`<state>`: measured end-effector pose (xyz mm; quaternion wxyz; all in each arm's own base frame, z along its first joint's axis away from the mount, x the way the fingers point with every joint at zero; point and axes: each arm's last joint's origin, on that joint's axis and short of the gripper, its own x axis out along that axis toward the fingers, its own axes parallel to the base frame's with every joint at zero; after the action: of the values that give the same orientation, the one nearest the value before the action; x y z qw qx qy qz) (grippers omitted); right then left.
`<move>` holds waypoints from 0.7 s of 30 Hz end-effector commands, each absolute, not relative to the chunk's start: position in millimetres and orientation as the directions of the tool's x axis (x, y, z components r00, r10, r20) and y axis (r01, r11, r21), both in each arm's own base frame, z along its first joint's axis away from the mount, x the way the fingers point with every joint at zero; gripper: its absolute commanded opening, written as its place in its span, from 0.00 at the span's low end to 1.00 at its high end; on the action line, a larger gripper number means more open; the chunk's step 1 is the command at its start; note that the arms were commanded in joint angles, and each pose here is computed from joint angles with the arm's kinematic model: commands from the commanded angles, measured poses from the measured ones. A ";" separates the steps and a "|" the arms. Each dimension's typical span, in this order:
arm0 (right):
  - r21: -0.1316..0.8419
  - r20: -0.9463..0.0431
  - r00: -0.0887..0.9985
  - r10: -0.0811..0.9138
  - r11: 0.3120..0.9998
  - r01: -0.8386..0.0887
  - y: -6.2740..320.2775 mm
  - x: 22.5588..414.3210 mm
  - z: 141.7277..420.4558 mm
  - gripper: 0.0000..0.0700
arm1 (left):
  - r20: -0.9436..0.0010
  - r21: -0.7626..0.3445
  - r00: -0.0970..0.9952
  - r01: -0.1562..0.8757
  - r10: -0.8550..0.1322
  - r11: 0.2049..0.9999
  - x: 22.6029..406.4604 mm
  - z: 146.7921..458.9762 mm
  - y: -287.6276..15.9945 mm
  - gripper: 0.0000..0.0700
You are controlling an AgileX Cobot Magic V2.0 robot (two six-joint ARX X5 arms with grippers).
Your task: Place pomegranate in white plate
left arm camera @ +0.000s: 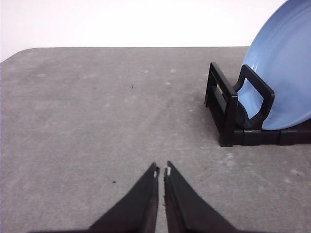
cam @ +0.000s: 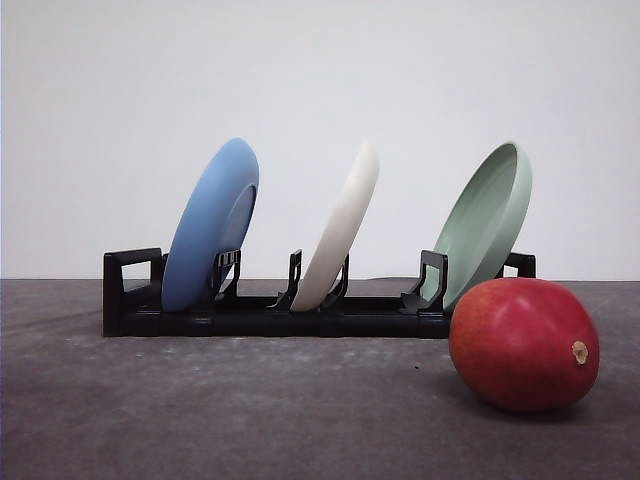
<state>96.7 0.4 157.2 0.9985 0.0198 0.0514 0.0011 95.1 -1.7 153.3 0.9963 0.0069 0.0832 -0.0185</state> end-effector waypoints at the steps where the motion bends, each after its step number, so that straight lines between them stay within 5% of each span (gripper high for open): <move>1: 0.033 -0.091 0.996 0.002 0.999 0.001 0.2 96.9 157.4 0.04 | -0.178 0.024 0.983 0.042 -0.037 0.999 95.7 149.3 -1.8 0.00; 11: 0.055 -0.089 0.996 0.003 0.999 0.002 0.2 96.9 157.6 0.04 | -0.176 -0.255 0.984 -0.009 -0.037 0.967 95.7 149.5 -1.8 0.00; 16: 0.189 -0.064 0.998 0.002 0.982 0.010 0.2 97.0 160.4 0.04 | -0.174 -0.400 0.984 -0.037 -0.037 0.916 95.7 149.7 -1.8 0.00; 21: 0.263 0.053 0.999 0.009 0.965 -0.022 0.4 96.9 172.4 0.04 | -0.082 -0.425 0.996 -0.002 -0.037 0.905 96.9 158.6 -1.8 0.00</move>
<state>97.2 0.5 169.3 0.9941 0.1083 -0.0102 0.0044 96.1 -1.7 158.3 0.9769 -0.2056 0.0573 -0.0063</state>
